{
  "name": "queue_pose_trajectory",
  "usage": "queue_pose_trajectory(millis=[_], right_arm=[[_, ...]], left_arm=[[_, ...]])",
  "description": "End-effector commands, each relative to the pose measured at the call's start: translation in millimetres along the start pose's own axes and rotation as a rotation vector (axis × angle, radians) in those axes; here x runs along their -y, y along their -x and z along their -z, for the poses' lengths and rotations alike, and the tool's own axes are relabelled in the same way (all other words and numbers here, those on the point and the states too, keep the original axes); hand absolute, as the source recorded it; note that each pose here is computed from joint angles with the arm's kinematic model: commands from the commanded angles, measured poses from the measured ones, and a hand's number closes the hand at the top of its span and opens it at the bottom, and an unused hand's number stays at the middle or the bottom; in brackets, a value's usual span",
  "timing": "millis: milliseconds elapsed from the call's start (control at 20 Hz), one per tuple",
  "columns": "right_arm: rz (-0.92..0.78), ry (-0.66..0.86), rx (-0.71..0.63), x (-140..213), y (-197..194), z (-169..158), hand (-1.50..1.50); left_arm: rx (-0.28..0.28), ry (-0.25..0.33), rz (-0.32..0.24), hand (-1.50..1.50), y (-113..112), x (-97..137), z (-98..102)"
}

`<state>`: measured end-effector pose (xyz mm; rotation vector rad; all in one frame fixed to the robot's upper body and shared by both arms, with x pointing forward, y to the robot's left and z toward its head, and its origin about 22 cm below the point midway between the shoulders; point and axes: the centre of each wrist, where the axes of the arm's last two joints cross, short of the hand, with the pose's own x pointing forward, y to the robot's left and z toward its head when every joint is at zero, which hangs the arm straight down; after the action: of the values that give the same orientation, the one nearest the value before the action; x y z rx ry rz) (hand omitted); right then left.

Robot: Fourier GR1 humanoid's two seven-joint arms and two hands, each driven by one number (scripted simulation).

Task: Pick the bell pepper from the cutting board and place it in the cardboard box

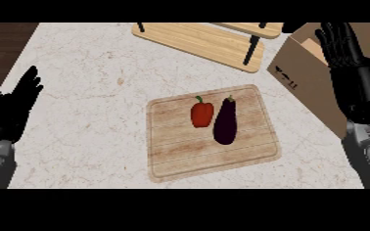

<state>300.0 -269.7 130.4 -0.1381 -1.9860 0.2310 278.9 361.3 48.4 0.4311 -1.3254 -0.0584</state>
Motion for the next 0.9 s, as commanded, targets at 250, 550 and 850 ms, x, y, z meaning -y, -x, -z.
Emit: queue_pose_trajectory(millis=[250,550,850], right_arm=[[0.009,0.644,-0.314,15,57,-68,1.5],[-0.429,0.597,-0.372,-15,84,-119,-1.5],[-0.562,0.322,-0.422,-22,44,-107,-1.5]], left_arm=[[0.184,0.04,-0.303,0.0,-31,50,-7],[0.158,0.128,-0.35,0.0,-18,86,-29],[0.174,0.133,-0.356,0.0,-32,85,-36]])
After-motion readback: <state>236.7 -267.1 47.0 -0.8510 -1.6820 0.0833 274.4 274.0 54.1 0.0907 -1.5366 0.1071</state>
